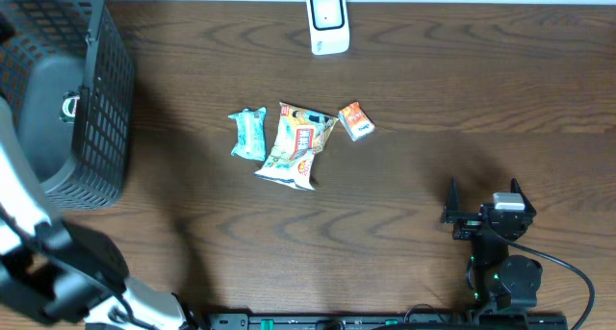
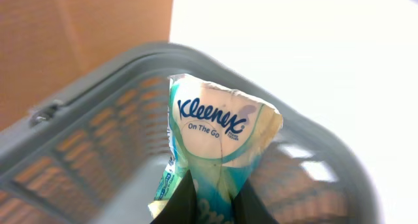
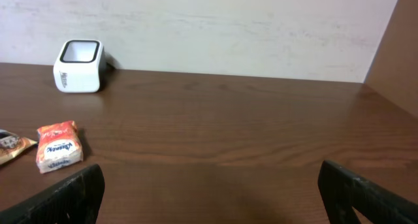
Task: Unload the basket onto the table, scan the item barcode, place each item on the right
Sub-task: 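Carry the Kleenex pack over the table toward the small orange box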
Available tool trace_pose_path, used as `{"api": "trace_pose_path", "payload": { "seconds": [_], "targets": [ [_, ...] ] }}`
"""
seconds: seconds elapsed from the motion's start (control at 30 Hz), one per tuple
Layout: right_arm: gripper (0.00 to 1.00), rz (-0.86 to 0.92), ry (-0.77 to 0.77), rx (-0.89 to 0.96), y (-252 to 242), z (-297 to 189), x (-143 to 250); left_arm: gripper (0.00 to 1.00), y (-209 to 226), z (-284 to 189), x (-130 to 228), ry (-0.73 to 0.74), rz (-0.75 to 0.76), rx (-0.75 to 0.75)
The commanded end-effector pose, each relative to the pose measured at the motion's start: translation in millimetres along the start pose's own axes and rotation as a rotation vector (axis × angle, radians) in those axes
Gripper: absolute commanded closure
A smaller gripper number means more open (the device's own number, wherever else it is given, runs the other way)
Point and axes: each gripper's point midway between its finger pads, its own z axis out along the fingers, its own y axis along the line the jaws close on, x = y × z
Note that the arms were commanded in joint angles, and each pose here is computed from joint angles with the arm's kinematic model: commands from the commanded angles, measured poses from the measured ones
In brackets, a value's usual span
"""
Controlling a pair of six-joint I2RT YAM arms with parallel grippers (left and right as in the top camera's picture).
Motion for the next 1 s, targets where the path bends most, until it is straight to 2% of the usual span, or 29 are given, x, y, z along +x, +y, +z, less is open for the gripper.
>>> {"api": "trace_pose_path", "payload": {
  "seconds": [0.0, 0.07, 0.2, 0.4, 0.63, 0.97],
  "targets": [
    [0.01, 0.002, 0.003, -0.002, 1.0, 0.0, 1.4, 0.93, -57.0, -45.8, -16.8, 0.020, -0.281, 0.262],
    [0.01, 0.002, 0.003, -0.002, 1.0, 0.0, 1.4, 0.93, -88.9, -72.0, -21.8, 0.040, -0.340, 0.381],
    [0.01, 0.002, 0.003, -0.002, 1.0, 0.0, 1.4, 0.93, -151.3, -117.9, -10.4, 0.110, -0.298, 0.564],
    [0.01, 0.002, 0.003, -0.002, 1.0, 0.0, 1.4, 0.93, -223.2, -158.8, 68.2, 0.397, -0.250, 0.647],
    [0.01, 0.002, 0.003, -0.002, 1.0, 0.0, 1.4, 0.93, -285.7, -189.0, 176.2, 0.745, -0.127, 0.663],
    [0.01, 0.002, 0.003, -0.002, 1.0, 0.0, 1.4, 0.93, -335.0, -187.7, 311.8, 0.904, 0.178, 0.482]
  ]
}}
